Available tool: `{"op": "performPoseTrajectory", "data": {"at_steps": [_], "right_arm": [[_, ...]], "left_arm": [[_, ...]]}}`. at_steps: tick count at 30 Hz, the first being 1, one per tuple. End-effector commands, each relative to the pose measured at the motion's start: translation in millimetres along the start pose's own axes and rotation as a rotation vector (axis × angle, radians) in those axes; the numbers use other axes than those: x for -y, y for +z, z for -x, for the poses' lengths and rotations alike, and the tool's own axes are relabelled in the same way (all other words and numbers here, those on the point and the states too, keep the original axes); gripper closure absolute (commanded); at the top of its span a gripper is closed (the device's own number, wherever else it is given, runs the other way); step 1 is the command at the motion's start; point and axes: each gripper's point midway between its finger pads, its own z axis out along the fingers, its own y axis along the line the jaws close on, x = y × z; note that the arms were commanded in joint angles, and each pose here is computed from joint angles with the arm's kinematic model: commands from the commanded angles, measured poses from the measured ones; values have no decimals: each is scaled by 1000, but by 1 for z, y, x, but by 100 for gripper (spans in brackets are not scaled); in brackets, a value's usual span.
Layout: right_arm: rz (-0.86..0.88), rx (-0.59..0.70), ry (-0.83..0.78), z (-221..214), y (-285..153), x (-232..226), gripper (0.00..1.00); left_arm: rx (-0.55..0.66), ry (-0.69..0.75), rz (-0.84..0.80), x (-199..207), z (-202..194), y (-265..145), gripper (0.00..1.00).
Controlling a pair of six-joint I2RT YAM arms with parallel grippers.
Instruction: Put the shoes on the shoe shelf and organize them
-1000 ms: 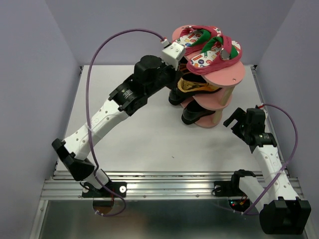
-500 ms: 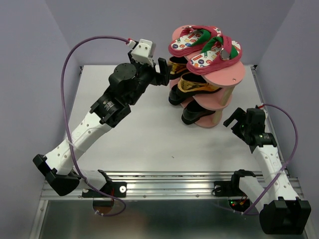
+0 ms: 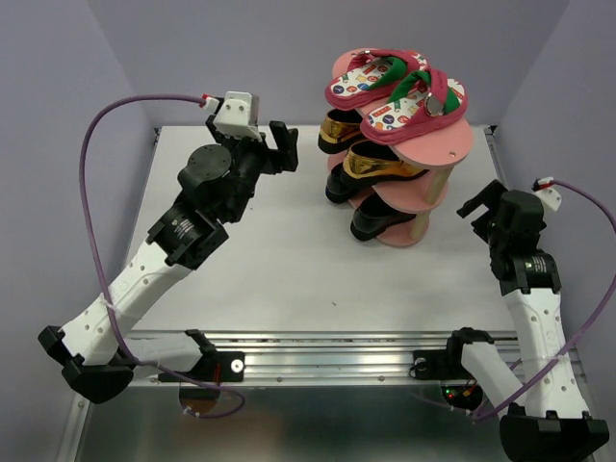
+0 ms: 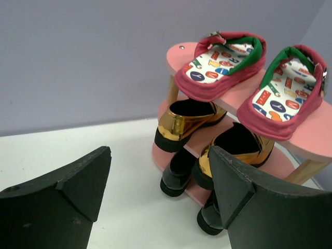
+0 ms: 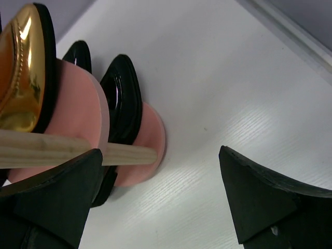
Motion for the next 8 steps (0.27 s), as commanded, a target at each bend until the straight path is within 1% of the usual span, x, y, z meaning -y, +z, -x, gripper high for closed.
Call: {"op": "performPoseTrajectory", "data": {"at_steps": [1,5,8], "right_arm": [[-91,117,-11,34,-14,14,0],[-126,134,-4,35,-12,21,0],[-117,141,-1,31,-12,23,0]], "left_arm": [[136,-49,60,-16,33,-9,13],[156,-48,61,-17,42,-11,13],[160,-44,66,-18,44,-10,13]]}}
